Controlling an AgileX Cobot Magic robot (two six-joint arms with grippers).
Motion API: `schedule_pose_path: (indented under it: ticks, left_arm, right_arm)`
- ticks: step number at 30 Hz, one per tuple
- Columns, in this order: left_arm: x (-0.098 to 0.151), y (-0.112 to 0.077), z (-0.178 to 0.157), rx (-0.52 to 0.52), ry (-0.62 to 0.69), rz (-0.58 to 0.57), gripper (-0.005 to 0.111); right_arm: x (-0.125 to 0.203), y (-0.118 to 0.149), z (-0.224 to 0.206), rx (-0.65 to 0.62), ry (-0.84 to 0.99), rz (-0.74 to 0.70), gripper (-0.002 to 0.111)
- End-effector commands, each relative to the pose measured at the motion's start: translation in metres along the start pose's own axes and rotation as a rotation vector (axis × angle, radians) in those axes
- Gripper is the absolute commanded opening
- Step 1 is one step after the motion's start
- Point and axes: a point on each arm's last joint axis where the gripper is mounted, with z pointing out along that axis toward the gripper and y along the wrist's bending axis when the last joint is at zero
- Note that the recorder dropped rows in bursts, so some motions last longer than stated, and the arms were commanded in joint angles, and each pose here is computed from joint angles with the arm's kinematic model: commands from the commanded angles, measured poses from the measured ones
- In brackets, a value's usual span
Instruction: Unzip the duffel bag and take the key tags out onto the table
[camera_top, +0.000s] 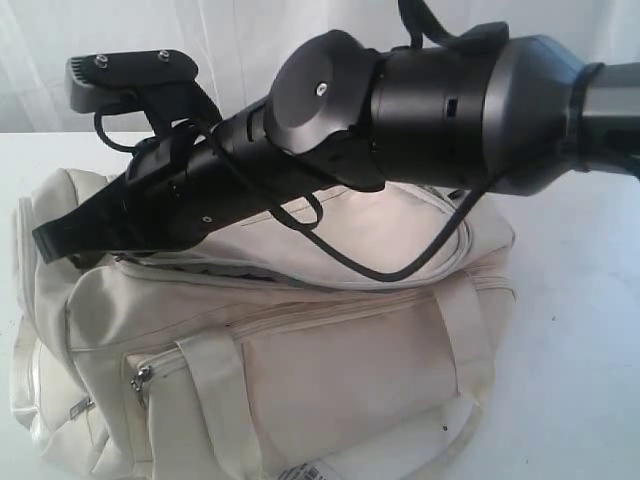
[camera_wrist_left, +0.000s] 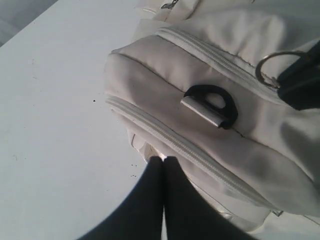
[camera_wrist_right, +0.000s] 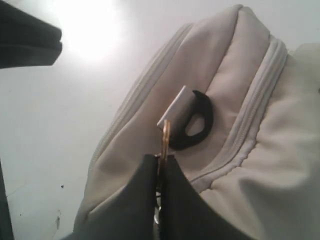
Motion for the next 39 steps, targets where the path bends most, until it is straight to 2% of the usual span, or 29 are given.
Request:
schedule_pose_path:
  ticks: [1,12,15,18,20,23,29,32,35,38,39]
  left_arm:
    - [0.003,0.0,-0.001,0.002,0.01,-0.013,0.0]
    - [0.0,0.0,-0.001,0.0,-0.02,-0.013,0.0]
    - [-0.004,0.0,-0.001,-0.008,-0.064,0.092,0.0]
    - [-0.012,0.0,-0.001,-0.015,-0.154,0.118,0.0]
    - [-0.011,-0.005,-0.001,0.041,-0.148,0.124,0.0]
    - [-0.01,-0.023,0.001,0.216,-0.194,0.222,0.0]
    - [-0.007,-0.028,0.01,0.255,-0.147,0.27,0.0]
    - [-0.006,-0.023,0.012,0.198,-0.133,0.284,0.0]
    - [-0.005,-0.013,0.013,0.099,-0.098,0.229,0.0]
    - [-0.004,-0.005,0.014,0.012,-0.075,0.187,0.0]
    - [-0.004,-0.004,0.014,0.005,-0.074,0.179,0.0]
  right_arm:
    - [-0.005,-0.004,0.003,0.032,-0.045,-0.018,0.0]
    - [0.004,-0.002,0.014,-0.02,0.07,-0.037,0.0]
    - [0.01,0.003,0.006,-0.056,0.17,-0.106,0.0]
    - [0.013,0.005,-0.003,-0.056,0.23,-0.18,0.0]
    - [0.011,0.006,-0.013,-0.041,0.249,-0.213,0.0]
    - [0.007,0.01,-0.025,-0.032,0.243,-0.208,0.0]
    - [0.009,0.01,-0.029,-0.022,0.282,-0.21,0.0]
    - [0.009,0.01,-0.029,-0.016,0.281,-0.218,0.0]
    - [0.008,0.009,-0.029,-0.011,0.272,-0.22,0.002]
    - [0.008,0.009,-0.029,-0.008,0.272,-0.225,0.018]
    - [0.008,0.008,-0.03,-0.002,0.271,-0.232,0.027]
